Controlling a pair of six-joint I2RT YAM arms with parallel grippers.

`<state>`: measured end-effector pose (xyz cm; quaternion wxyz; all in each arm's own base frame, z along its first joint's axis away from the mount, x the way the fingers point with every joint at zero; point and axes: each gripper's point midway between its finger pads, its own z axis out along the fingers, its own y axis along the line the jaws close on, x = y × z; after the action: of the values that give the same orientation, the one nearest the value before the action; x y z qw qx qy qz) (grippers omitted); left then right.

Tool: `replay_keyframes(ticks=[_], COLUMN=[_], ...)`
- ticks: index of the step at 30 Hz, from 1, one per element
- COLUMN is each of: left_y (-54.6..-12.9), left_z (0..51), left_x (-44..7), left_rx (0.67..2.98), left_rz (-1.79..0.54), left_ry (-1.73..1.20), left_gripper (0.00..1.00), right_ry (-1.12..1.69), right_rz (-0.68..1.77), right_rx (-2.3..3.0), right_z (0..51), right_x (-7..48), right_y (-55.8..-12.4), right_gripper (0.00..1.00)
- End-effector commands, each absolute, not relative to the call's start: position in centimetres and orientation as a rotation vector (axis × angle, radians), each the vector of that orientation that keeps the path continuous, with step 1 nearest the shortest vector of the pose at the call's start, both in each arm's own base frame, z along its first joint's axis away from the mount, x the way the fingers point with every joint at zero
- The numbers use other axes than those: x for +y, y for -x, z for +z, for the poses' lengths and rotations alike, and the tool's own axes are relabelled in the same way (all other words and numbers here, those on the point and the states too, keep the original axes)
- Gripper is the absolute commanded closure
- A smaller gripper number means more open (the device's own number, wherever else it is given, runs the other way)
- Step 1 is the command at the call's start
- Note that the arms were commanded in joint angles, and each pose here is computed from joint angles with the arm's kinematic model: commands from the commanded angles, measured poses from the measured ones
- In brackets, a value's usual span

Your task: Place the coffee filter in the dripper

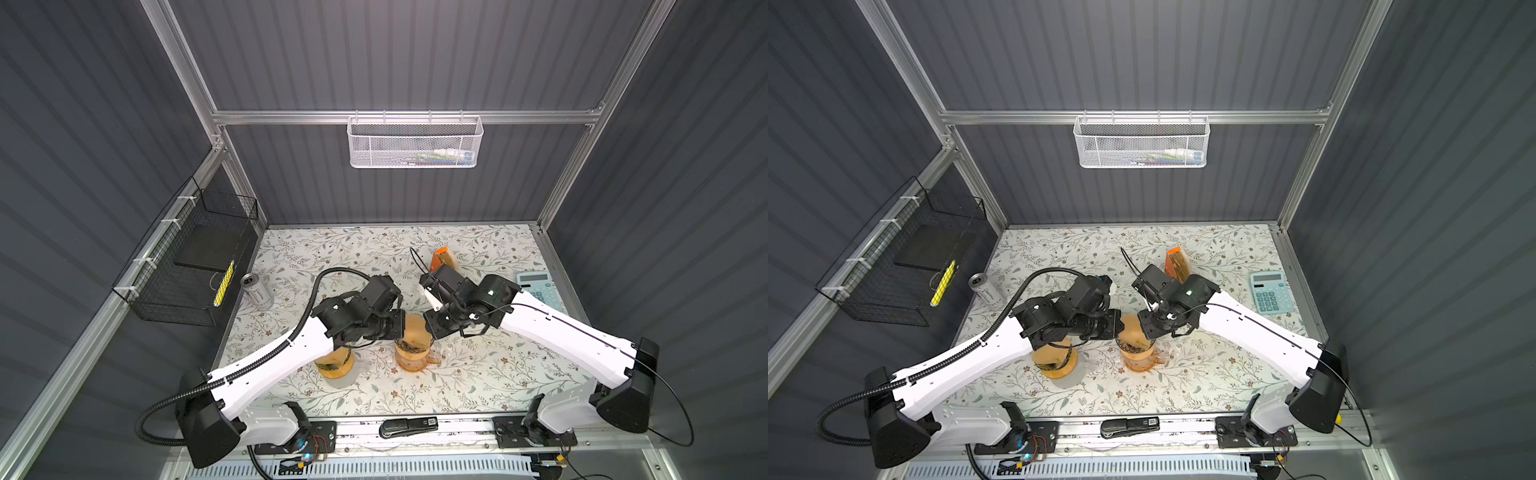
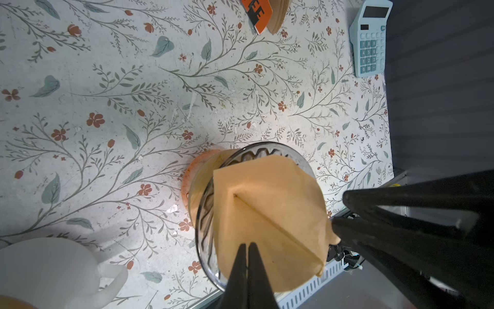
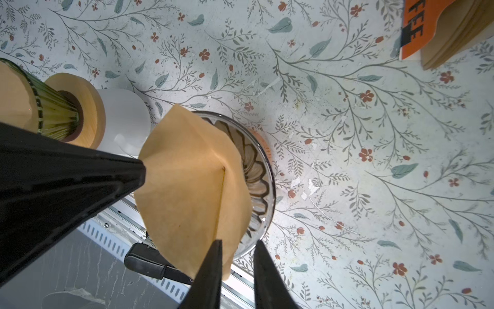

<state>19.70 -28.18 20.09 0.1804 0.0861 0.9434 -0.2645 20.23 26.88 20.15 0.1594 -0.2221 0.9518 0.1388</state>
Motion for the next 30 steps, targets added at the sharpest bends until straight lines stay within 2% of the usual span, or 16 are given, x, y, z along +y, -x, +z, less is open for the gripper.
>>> replay_keyframes(ticks=[1, 5, 9, 21, 30], left_y=[-19.6, -19.6, -19.5, -19.1, -19.1], left_z=[20.4, 20.3, 19.4, 17.9, 17.1], left_x=[-28.3, -28.6, -28.3, -27.8, -27.7], left_rx=[2.669, 2.671, 2.694, 2.72, 2.735], left_rz=[-0.739, -0.746, -0.72, -0.698, -0.683], left_ry=[-0.266, -0.276, -0.28, -0.26, -0.255], left_gripper=[0.93, 0.93, 0.94, 0.94, 0.95], right_ry=[0.63, 0.64, 0.648, 0.664, 0.664], right_rz=[0.392, 0.414, 0.397, 0.329, 0.305], right_rx=[2.697, 2.699, 2.709, 2.769, 2.771], right_z=[20.8, 20.7, 20.0, 16.9, 16.5], right_x=[27.0, 27.5, 27.6, 27.2, 27.0], right_y=[-20.5, -20.4, -20.6, -20.4, -20.5], right_gripper=[0.77, 0.85, 0.88, 0.9, 0.9])
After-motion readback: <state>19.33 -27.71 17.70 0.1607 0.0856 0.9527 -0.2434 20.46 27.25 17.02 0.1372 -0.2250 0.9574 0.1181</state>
